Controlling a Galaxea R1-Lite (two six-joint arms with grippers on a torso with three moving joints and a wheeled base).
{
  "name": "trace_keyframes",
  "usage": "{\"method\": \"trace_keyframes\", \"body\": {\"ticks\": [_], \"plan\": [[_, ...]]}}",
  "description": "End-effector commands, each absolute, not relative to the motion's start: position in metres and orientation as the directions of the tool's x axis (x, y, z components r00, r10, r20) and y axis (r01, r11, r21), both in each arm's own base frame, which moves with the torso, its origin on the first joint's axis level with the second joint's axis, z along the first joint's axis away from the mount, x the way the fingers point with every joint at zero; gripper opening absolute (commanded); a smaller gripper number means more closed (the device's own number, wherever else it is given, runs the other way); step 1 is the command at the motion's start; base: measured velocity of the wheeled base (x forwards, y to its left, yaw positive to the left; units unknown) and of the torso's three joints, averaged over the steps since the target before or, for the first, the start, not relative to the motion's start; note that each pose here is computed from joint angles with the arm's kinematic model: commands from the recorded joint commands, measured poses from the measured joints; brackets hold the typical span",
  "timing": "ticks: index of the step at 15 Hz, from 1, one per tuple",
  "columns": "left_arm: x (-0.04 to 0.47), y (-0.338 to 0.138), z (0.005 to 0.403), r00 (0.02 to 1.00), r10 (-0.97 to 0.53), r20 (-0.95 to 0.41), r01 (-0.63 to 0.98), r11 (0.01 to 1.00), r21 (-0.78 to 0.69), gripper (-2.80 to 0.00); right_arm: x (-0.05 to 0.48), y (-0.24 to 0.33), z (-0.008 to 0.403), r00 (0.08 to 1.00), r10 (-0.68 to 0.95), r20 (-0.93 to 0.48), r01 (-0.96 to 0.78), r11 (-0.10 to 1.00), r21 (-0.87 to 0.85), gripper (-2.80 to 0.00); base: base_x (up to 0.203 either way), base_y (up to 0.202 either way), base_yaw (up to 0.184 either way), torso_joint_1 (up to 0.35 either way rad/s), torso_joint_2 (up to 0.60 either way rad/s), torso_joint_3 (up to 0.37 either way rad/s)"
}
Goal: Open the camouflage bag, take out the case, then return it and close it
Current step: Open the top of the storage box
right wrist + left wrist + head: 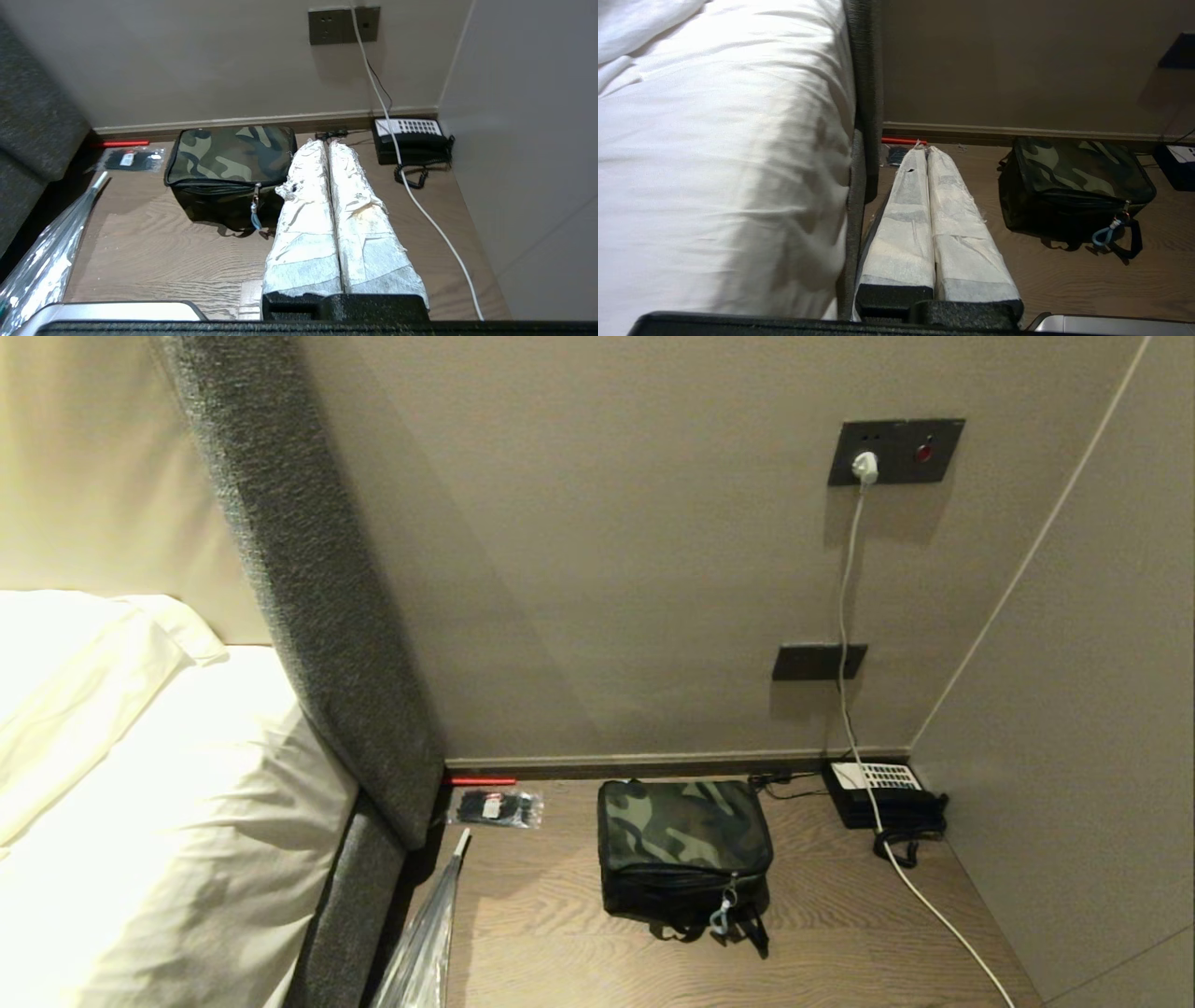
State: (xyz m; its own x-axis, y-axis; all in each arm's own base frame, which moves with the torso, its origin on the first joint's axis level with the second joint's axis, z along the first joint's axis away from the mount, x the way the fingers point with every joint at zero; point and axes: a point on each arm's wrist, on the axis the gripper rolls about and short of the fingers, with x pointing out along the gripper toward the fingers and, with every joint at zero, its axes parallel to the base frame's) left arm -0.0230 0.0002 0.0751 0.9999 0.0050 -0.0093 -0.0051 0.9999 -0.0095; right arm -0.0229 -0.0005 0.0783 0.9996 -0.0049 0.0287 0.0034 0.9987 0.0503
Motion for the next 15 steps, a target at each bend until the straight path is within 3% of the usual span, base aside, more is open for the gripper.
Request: {"method": "trace_keyframes", "body": {"ticks": [1,6,12,15], "plan": [[-0.023,0.0001,0.0746,1.0,0.006,-0.009,-0.006,1.0,-0.012,-2.8,-0.0244,-0.0005,0.075,0.999,-0.005,0.049,0.002,0.999,0.051,-2.8,0.001,-0.151,0.001,-0.002,0.0,-0.002],[-0.023,0.0001,0.0748,1.0,0.006,-0.008,-0.006,1.0,-0.014,-2.8,-0.0244,-0.0005,0.075,0.999,-0.005,0.049,0.002,0.999,0.051,-2.8,0.0,-0.168,0.001,0.0,0.0,0.003],[-0.023,0.0001,0.0746,1.0,0.006,-0.009,-0.006,1.0,-0.015,-2.8,-0.0244,-0.0005,0.075,0.999,-0.005,0.049,0.002,0.999,0.051,-2.8,0.0,0.0,0.0,0.0,0.0,0.0],[-0.023,0.0001,0.0748,1.0,0.006,-0.008,-0.006,1.0,-0.015,-2.8,-0.0244,-0.0005,0.075,0.999,-0.005,0.049,0.002,0.999,0.051,-2.8,0.136,0.0,0.0,0.002,0.0,0.005]]}}
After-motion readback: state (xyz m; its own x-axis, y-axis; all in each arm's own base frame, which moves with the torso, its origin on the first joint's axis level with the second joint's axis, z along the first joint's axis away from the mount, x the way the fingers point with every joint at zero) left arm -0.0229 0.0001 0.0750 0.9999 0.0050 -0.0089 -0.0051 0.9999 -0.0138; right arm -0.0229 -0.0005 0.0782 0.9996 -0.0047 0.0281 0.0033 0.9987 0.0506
